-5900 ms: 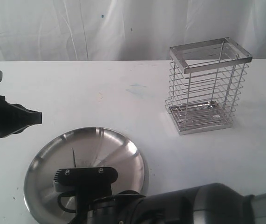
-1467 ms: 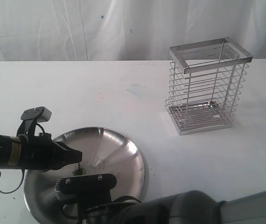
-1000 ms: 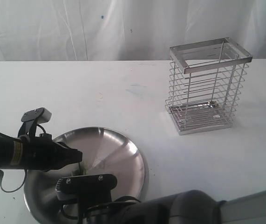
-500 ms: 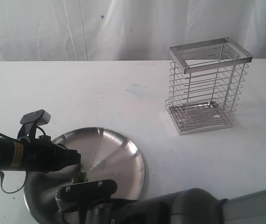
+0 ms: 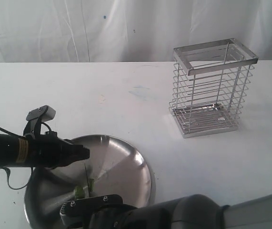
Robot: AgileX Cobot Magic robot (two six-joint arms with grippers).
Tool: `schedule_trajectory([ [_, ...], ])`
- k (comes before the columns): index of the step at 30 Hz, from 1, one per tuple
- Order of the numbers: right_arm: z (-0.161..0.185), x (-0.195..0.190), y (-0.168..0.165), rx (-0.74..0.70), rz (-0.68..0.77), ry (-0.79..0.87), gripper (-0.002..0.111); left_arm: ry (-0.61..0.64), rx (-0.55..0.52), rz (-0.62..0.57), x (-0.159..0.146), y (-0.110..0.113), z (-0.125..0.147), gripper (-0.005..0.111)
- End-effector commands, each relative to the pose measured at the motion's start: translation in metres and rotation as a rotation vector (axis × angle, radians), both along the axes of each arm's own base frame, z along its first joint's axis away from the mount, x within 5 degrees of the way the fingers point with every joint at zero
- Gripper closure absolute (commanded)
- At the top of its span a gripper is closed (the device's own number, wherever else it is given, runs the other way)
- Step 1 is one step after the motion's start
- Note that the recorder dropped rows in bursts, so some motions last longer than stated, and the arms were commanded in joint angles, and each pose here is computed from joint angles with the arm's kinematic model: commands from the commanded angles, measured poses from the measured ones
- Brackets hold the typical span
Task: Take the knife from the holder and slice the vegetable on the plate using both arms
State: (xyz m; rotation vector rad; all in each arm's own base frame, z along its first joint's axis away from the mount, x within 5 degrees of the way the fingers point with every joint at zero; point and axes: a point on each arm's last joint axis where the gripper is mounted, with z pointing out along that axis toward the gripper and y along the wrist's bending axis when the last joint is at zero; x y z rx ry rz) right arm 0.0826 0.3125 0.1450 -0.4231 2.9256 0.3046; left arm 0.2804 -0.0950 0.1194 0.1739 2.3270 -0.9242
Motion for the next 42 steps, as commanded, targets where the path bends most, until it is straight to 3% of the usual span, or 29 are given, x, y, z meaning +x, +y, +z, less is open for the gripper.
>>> schedule_trajectory([
  [1,-0.003,-0.001,-0.004,-0.034,0.009,0.006,0.108,-0.074,-0.07,-0.087,0.005,-0.009,0.013,0.107],
  [4,-0.003,-0.001,-0.004,-0.034,0.01,0.004,0.108,-0.109,-0.08,-0.104,0.005,-0.01,0.022,0.107],
  [8,-0.003,-0.001,-0.004,-0.033,0.002,0.006,0.108,-0.115,0.026,-0.018,0.008,-0.001,0.029,0.107],
  [12,-0.001,0.0,-0.006,-0.05,0.022,-0.017,0.108,-0.123,-0.073,-0.238,-0.009,-0.014,0.043,0.107],
  [15,0.007,0.007,-0.014,-0.136,0.088,-0.106,0.108,-0.104,0.003,-0.207,-0.01,-0.009,0.045,0.107],
  [19,0.023,0.015,-0.025,-0.216,0.147,-0.222,0.108,-0.172,0.041,-0.219,-0.014,-0.007,0.062,0.107],
  [23,0.028,0.017,-0.023,-0.184,0.176,-0.261,0.108,-0.148,0.093,-0.22,-0.014,-0.004,0.058,0.107],
  [32,0.029,0.019,-0.024,-0.196,0.184,-0.277,0.108,-0.118,0.009,-0.266,-0.019,-0.01,0.061,0.107],
  [38,0.029,0.019,-0.024,-0.193,0.182,-0.277,0.108,-0.087,0.063,-0.237,-0.018,-0.008,0.055,0.107],
  [42,0.029,0.02,-0.023,-0.193,0.196,-0.295,0.108,-0.067,0.088,-0.343,-0.028,-0.034,0.044,0.107],
])
